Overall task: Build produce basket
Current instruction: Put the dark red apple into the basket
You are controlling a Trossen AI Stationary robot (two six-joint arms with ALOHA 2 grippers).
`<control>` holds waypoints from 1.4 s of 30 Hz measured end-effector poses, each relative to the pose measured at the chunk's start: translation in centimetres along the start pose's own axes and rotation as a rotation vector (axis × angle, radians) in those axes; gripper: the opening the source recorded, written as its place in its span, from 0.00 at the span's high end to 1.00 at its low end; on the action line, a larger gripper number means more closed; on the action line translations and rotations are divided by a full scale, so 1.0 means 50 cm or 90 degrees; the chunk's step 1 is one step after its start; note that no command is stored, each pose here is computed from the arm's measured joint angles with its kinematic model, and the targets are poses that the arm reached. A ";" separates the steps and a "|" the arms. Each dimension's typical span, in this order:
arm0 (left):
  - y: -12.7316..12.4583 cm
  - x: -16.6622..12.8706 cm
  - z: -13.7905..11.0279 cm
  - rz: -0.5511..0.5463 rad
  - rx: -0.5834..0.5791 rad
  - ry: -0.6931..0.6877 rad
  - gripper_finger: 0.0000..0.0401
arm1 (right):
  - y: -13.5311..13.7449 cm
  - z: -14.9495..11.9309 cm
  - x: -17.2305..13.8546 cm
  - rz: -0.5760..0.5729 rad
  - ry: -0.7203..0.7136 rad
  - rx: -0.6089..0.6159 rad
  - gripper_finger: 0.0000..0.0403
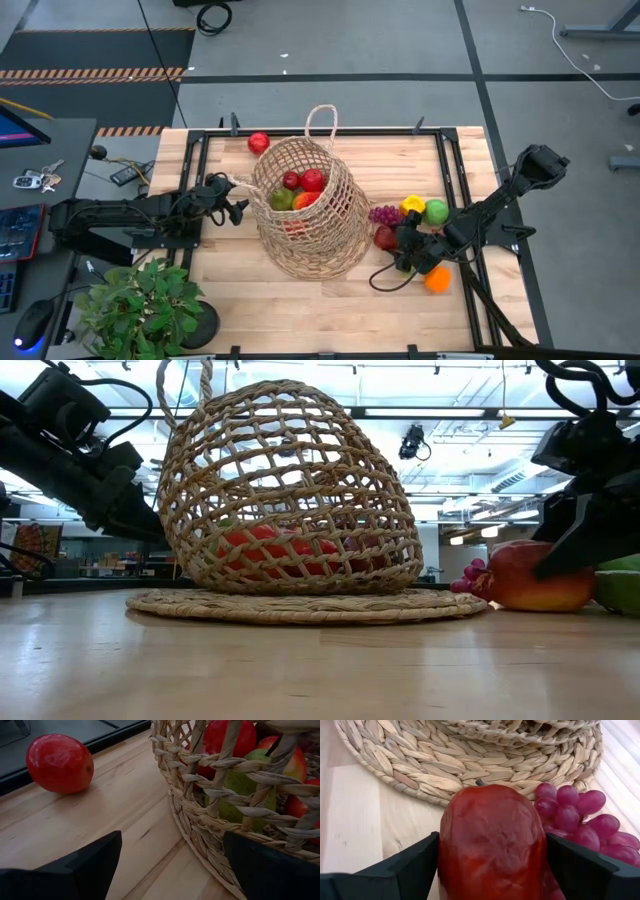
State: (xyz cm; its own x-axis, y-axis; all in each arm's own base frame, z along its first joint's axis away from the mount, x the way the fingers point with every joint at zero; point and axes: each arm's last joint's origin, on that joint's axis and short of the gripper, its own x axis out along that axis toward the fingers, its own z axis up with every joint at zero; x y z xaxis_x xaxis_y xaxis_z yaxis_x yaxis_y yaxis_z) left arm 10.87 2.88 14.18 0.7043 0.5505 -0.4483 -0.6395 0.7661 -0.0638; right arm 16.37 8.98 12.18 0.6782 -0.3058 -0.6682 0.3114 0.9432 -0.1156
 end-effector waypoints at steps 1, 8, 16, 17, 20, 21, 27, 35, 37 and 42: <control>0.000 0.000 0.000 0.000 0.000 0.000 0.11 | 0.000 0.000 0.000 0.001 0.000 0.000 0.13; 0.000 0.000 0.000 0.000 0.000 0.000 0.11 | 0.001 0.001 0.000 0.006 -0.002 -0.010 0.14; 0.000 0.000 0.000 0.000 0.000 0.000 0.11 | 0.024 0.016 -0.004 0.094 -0.034 -0.031 0.14; 0.000 0.000 0.000 0.000 0.000 0.000 0.11 | 0.024 0.017 -0.005 0.096 -0.038 -0.031 0.14; 0.000 0.000 0.000 0.000 0.000 0.000 0.11 | 0.024 0.017 -0.004 0.094 -0.038 -0.032 0.14; 0.000 0.000 0.000 0.000 0.000 0.000 0.11 | 0.024 0.017 -0.004 0.095 -0.038 -0.032 0.14; 0.000 0.000 0.000 0.000 0.000 0.000 0.11 | 0.025 0.017 -0.005 0.097 -0.039 -0.031 0.14; 0.000 0.000 0.000 0.000 0.000 0.000 0.11 | 0.035 0.031 -0.008 0.138 -0.074 -0.030 0.14; 0.000 0.000 0.000 0.000 0.000 0.000 0.11 | 0.040 0.037 -0.010 0.162 -0.086 -0.029 0.14; 0.000 0.000 0.000 0.000 0.000 0.000 0.11 | 0.048 0.048 -0.014 0.200 -0.112 -0.031 0.14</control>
State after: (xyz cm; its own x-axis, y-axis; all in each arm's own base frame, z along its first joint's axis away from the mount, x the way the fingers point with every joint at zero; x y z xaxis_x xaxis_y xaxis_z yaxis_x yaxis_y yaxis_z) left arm 10.87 2.88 14.18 0.7042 0.5506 -0.4482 -0.6395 0.7661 -0.0636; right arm 18.25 11.12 14.14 0.8415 -0.0142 -0.5401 0.0404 0.9985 0.0367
